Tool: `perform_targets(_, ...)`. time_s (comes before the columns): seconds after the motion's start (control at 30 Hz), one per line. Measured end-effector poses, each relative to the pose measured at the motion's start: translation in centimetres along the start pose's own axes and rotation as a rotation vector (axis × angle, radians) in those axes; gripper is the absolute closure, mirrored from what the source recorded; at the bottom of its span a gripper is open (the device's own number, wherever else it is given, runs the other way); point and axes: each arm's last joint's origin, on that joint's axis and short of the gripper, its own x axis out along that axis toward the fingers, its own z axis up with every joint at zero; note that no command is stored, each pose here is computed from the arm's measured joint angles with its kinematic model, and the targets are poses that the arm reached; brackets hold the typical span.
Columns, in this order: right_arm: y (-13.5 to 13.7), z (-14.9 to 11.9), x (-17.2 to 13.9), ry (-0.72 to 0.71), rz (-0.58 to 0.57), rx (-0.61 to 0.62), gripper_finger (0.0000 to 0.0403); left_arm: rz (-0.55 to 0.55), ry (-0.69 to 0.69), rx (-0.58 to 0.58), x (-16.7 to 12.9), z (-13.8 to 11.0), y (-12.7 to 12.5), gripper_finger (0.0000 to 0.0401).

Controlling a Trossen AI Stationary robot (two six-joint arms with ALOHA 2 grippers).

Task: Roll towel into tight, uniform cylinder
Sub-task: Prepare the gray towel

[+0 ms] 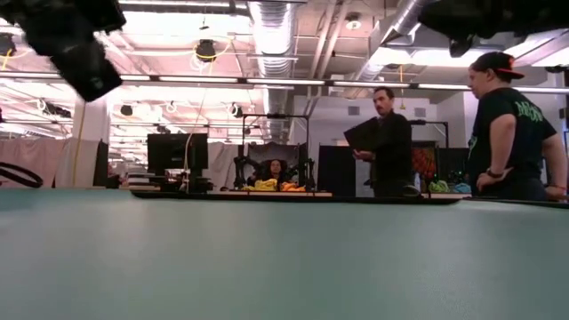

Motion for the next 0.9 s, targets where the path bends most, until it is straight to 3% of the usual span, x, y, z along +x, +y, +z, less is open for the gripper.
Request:
perform_targets(0.13,0.0,-0.4,0.5,0.03,-0.001,-0.003,0.0301,-0.004,0.329,-0.108,2.4,-0.5,-1.7,0.0401)
perform_targets(0.27,0.1,-0.6,0.8,0.05,-0.001,-0.004,0.0301,0.057,0.551,-0.1,3.5,-0.7,-4.4,0.0401)
perform_targets(0.47,0.1,-0.8,1.1,0.064,-0.001,-0.005,0.0302,0.078,0.638,-0.079,5.2,-1.4,-7.7,0.0401)
perform_targets(0.9,0.1,-0.7,1.1,0.062,0.011,0.0,0.0302,0.234,0.826,-0.186,9.4,-5.7,-9.2,0.0401)
